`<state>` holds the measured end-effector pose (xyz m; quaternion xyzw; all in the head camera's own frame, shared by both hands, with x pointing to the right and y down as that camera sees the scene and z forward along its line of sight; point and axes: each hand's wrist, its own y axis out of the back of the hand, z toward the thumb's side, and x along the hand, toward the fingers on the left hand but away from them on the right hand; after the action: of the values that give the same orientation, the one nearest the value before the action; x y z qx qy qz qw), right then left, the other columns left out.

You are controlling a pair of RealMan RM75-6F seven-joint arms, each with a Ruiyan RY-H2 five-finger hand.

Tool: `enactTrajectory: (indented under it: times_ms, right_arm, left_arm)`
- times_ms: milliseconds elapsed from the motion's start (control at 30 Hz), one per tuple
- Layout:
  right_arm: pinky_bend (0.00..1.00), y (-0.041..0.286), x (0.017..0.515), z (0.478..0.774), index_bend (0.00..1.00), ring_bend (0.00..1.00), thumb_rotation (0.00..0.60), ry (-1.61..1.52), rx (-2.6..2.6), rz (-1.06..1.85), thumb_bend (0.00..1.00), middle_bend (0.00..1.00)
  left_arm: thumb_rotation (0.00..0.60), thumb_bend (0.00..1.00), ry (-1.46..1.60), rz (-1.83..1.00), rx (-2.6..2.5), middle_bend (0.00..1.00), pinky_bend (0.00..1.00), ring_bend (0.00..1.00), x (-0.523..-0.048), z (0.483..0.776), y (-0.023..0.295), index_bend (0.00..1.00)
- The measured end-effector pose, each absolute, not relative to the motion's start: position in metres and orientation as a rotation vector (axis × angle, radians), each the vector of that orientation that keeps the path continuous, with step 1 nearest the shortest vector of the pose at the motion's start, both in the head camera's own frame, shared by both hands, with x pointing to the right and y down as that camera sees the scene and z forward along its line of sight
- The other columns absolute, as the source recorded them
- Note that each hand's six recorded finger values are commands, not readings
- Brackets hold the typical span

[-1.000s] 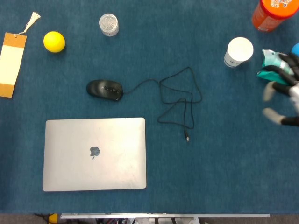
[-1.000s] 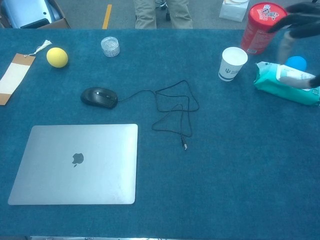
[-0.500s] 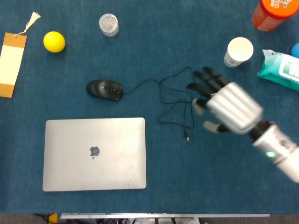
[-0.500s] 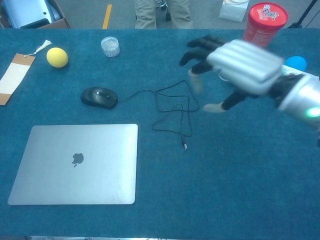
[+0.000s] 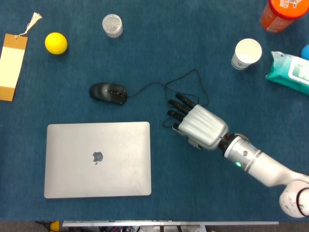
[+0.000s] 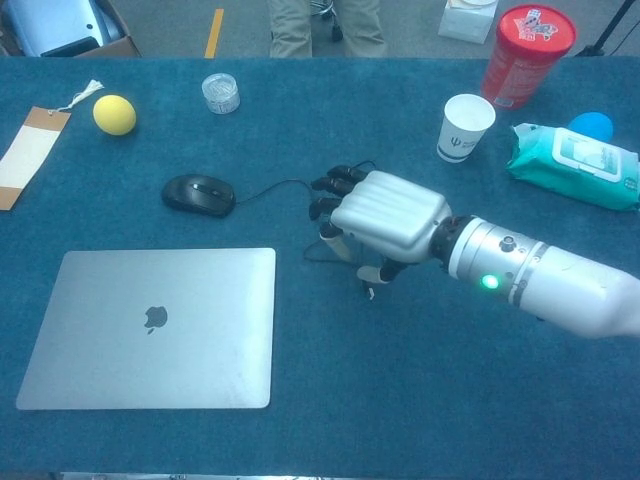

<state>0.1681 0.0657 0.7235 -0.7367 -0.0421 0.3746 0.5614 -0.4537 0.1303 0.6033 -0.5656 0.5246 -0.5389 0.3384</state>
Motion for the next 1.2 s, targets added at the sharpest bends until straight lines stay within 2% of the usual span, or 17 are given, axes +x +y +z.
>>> enactTrajectory:
  times_ms: [433, 1200]
  right_arm:
    - [0.0, 0.082, 0.172, 0.759, 0.47, 0.0, 0.6, 0.023, -1.679, 0.905, 0.23, 0.22]
    - [0.0, 0.077, 0.191, 0.759, 0.47, 0.0, 0.6, 0.01, -1.714, 0.93, 0.24, 0.22]
  left_arm:
    - [0.6, 0.39, 1.369, -1.409, -1.474, 0.19, 0.04, 0.1, -0.456, 0.606, 0.13, 0.21]
    - [0.6, 0.39, 1.365, -1.419, -1.465, 0.19, 0.04, 0.1, -0.456, 0.607, 0.129, 0.21]
